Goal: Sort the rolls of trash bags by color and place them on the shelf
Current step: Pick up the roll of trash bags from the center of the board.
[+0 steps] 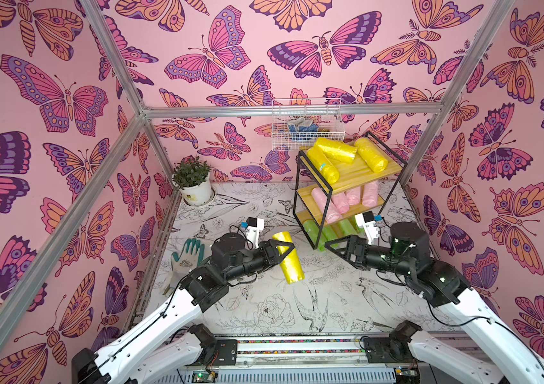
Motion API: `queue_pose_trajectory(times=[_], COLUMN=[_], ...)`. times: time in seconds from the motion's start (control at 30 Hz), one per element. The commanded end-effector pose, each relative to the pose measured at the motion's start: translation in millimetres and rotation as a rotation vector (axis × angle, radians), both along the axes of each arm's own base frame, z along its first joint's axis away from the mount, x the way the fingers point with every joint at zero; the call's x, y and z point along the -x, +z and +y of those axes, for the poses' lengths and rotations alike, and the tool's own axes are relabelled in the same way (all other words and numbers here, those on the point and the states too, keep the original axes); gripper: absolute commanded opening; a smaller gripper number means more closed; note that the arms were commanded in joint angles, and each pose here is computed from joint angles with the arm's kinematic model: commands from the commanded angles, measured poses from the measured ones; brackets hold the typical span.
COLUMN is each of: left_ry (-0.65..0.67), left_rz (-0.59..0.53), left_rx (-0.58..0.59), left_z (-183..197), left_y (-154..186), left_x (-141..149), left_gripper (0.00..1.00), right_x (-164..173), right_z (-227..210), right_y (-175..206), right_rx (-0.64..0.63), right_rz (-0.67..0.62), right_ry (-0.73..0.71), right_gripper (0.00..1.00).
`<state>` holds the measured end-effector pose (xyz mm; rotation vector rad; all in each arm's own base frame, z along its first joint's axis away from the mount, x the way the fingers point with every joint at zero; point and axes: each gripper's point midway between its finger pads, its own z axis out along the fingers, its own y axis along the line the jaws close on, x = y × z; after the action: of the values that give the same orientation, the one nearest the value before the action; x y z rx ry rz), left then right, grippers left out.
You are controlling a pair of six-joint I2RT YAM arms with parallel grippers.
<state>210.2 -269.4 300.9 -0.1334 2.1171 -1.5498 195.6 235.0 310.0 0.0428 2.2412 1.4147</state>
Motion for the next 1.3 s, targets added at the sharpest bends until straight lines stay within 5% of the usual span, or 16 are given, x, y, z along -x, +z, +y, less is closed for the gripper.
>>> queue_pose_trajectory(times=[0.0,0.5,0.9,1.2,1.27], left_ry=[0.019,0.075,0.132,0.133,0.133], left_rz=[-0.083,-0.109,-0.067,-0.053,-0.045], left_rx=[0.078,0.171,0.247,0.258,0.256], left_z=[-4.3,-5.5,0.4,1.1,0.8], left_y=[31.0,54.6,56.9,53.9,50.4], left_x=[-5.5,-12.0,-17.9,-17.1,-17.1], left_gripper=[0.0,0.0,0.0,0.0,0.0], right_x=[-6.1,15.6,12.8,8.7,7.0], right_z=[17.6,69.5,82.2,89.7,90.6], right_y=[16.7,4.3,2.0,0.1,-5.6], right_rx=[-0.075,-0.039,-0.088,-0.1,-0.087], right_rz=[-0.043,-0.044,-0.02,-0.01,0.003], right_ry=[-0.013,0.094,0.084,0.082,0.075], right_gripper=[0.88,0.83,0.7,0.46,0.33])
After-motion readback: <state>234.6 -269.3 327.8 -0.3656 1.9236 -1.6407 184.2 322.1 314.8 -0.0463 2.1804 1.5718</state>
